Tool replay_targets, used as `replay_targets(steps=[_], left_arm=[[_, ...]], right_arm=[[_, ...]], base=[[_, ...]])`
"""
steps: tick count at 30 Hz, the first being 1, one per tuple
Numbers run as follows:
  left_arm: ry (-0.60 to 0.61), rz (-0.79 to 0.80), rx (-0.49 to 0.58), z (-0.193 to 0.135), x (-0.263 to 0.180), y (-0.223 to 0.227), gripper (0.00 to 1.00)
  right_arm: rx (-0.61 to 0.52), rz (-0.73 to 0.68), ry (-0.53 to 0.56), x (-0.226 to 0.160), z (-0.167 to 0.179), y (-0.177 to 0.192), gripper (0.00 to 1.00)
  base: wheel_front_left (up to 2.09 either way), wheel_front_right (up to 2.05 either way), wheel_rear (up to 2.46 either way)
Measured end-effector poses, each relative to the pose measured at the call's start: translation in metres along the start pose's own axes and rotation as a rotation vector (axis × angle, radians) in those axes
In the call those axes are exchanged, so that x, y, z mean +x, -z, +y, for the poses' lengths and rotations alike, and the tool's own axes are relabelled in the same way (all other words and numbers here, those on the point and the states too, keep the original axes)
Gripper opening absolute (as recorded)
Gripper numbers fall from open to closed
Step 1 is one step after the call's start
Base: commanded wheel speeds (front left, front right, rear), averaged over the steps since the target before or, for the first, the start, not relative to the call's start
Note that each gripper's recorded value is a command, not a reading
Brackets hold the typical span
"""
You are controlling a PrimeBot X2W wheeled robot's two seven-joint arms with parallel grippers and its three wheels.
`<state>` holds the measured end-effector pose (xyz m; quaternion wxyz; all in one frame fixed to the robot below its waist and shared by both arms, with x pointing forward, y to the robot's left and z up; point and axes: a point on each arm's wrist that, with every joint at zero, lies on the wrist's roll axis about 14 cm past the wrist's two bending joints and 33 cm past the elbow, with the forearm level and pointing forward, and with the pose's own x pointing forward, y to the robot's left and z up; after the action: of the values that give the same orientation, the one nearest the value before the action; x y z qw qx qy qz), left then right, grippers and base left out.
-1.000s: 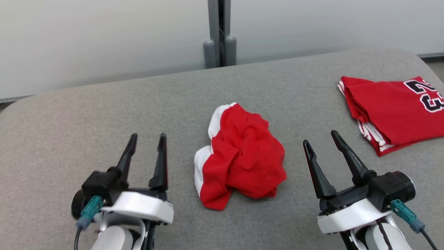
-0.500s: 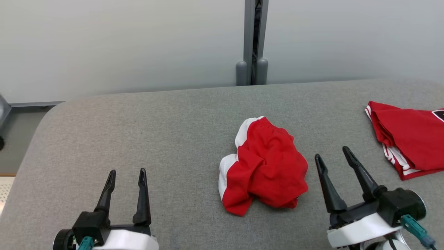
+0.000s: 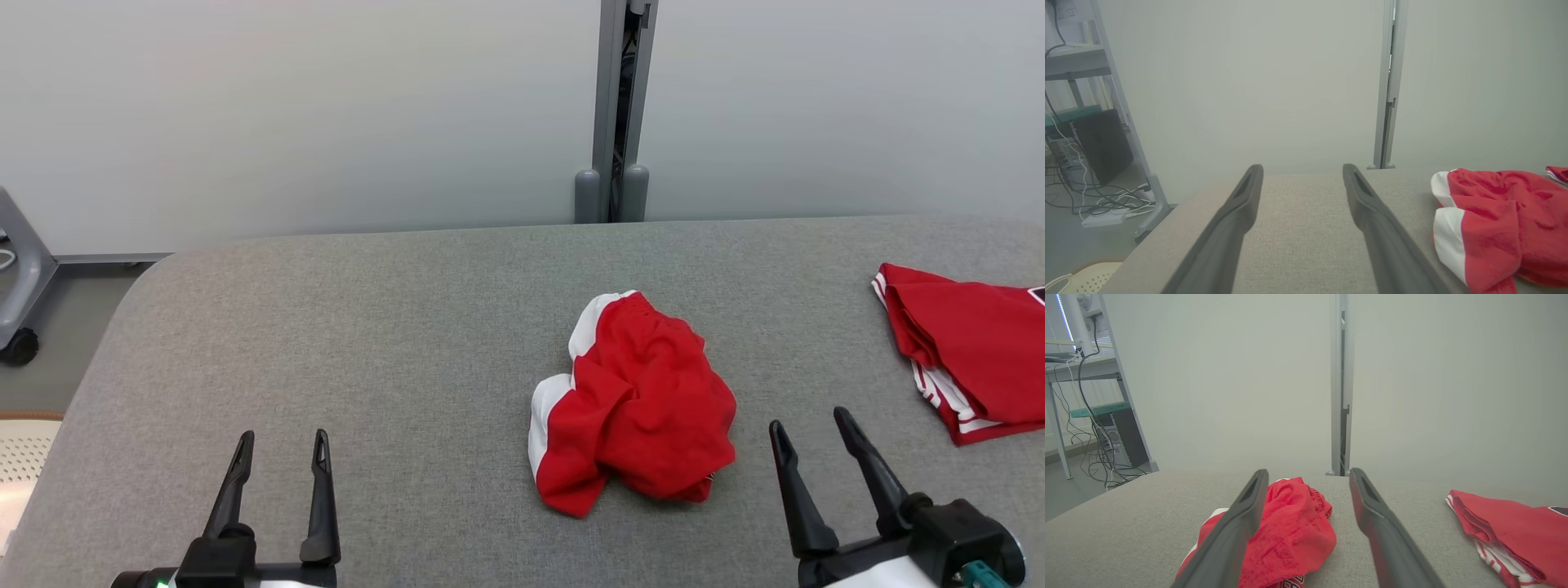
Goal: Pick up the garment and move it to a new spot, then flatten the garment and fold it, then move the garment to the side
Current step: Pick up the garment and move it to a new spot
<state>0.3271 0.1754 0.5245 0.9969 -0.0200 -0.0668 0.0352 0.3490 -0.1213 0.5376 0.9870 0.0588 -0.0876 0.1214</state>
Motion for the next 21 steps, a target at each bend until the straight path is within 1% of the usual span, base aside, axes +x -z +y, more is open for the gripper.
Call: replay_targets(steps=[3, 21], left_arm=[[0.004, -0.011, 0.030, 0.000, 0.000, -0.002, 1.00], [0.028, 0.043, 0.016, -0.007, -0.001, 0.016, 1.00]], right_arm=[[0.008, 0.018, -0.001, -0.005, 0.003, 0.005, 1.00], [0.028, 0.020, 0.009, -0.009, 0.003, 0.006, 1.00]], base=[[0.00, 0.00, 0.00], [0.00, 0.00, 0.00]])
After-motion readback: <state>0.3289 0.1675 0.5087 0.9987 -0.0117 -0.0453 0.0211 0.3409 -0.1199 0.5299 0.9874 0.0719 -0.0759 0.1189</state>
